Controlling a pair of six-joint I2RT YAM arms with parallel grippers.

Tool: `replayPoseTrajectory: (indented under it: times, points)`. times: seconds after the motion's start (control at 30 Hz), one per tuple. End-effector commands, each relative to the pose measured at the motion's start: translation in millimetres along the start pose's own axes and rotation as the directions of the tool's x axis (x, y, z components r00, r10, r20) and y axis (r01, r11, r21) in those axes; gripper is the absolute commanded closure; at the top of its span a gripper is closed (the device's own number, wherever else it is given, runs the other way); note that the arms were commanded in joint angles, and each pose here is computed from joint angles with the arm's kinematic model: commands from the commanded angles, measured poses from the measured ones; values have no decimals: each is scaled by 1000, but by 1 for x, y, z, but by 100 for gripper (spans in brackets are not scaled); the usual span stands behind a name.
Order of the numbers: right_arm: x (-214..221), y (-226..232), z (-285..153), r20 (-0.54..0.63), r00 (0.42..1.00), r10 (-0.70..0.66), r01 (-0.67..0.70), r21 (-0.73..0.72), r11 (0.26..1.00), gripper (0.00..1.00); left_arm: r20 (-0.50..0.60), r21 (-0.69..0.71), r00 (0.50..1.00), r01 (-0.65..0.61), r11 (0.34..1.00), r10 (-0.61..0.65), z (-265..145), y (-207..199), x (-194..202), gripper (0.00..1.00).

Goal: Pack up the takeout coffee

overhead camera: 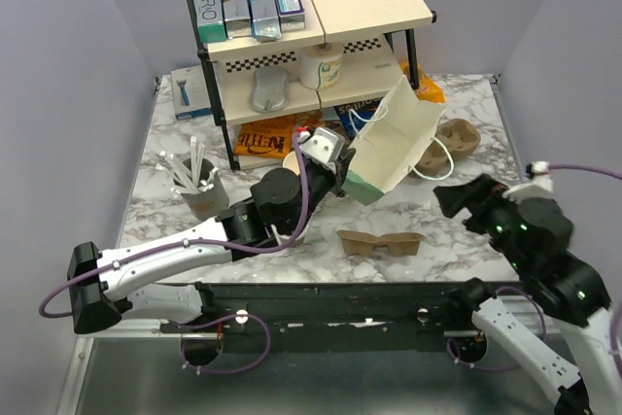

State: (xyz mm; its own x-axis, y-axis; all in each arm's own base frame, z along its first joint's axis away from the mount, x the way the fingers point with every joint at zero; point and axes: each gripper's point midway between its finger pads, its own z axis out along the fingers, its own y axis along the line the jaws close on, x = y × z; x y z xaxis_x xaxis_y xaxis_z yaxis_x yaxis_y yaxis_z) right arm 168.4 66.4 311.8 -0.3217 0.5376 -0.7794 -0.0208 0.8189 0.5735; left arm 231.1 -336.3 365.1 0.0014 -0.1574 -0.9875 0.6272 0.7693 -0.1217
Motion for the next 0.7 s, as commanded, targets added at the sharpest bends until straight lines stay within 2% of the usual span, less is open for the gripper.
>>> replayPoseTrajectory:
  times: [0.0, 0.1, 0.13, 0.2, 0.23, 0.37, 0.47, 0.67]
  points:
    - [73, -16, 46, -245, 969, -6, 25, 74, 997, 0, 48, -49, 998, 45, 998, -42, -9, 10, -29, 100]
    - [94, 1, 73, -290, 956, -41, 31, -40, 999, 2, 66, -31, 996, 65, 997, -63, -15, 10, -38, 100]
    - [104, 23, 85, -330, 941, -72, 23, -149, 989, 3, 71, -22, 995, 72, 997, -71, -17, 9, -41, 100]
    - [128, 23, 97, -400, 911, -101, 33, -173, 984, 2, 80, -14, 993, 83, 996, -82, -20, 9, -48, 100]
    - [144, 25, 104, -465, 877, -125, 37, -194, 980, 2, 77, -2, 994, 83, 997, -83, -21, 8, -48, 100]
    - [171, 0, 111, -544, 829, -131, 77, -120, 990, 2, 70, -12, 990, 123, 992, -122, -28, 11, -51, 100]
    - [189, -22, 101, -580, 804, -131, 101, -84, 991, 2, 88, 18, 987, 136, 990, -137, -34, 10, -57, 100]
    - [239, -41, 71, -726, 682, -88, 33, -90, 995, 2, 87, 15, 987, 131, 991, -132, -35, 11, -58, 100]
